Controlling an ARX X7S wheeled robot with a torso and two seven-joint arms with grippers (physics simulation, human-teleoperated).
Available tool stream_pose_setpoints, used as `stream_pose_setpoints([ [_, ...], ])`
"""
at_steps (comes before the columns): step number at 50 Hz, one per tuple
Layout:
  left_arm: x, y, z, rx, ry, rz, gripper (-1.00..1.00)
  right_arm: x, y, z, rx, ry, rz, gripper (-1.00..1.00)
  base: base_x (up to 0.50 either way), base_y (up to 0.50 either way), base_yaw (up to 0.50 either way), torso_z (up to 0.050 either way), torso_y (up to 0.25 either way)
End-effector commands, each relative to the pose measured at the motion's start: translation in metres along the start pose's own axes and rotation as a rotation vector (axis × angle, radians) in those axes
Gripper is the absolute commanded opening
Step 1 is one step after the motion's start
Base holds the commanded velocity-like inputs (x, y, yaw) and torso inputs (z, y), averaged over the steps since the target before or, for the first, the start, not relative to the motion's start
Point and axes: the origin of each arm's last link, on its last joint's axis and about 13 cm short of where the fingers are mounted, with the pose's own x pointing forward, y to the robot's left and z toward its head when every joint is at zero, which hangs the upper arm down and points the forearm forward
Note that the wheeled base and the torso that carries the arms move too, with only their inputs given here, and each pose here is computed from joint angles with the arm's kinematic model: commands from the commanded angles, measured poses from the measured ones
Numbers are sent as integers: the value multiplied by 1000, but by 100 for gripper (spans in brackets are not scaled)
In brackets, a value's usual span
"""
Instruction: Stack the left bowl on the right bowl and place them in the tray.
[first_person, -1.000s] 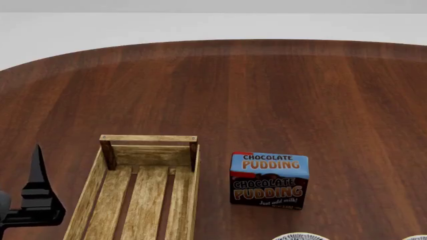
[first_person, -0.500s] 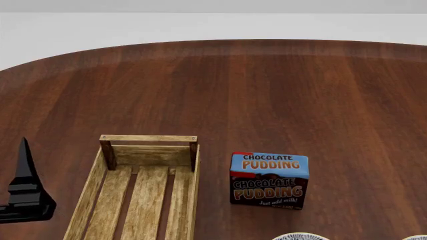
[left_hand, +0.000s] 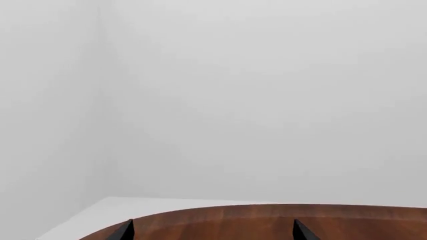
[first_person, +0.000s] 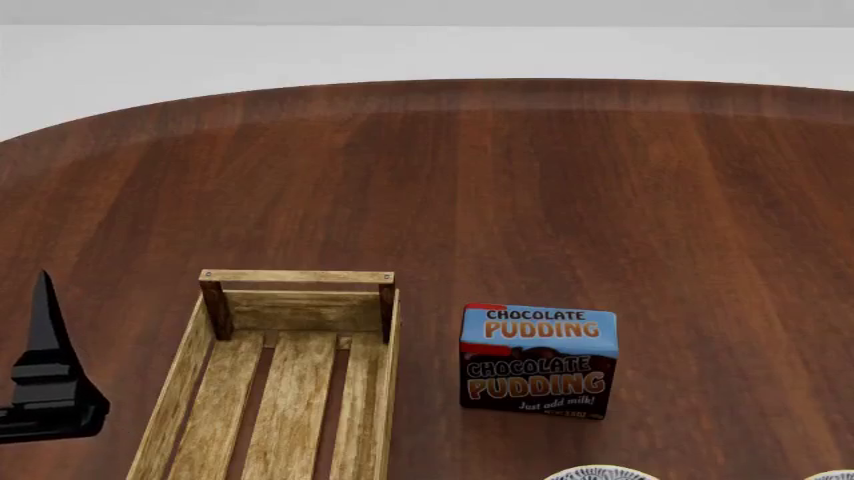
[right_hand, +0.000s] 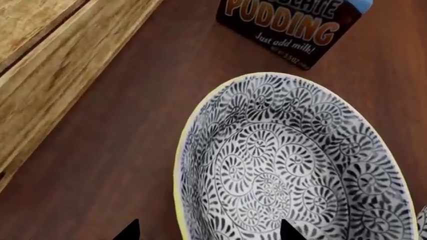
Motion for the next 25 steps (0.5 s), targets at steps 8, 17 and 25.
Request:
stream_pose_setpoints([
  [8,0,0,-1,-1,1,2,100,11,3,-7,-8,47,20,100,0,0,0,0,0],
  [17,0,0,0,-2,0,2,100,13,5,-9,-8,62,30,100,0,0,0,0,0],
  [25,-1,1,-1,-1,1,3,100,17,5,-11,-11,72,36,100,0,0,0,0,0],
])
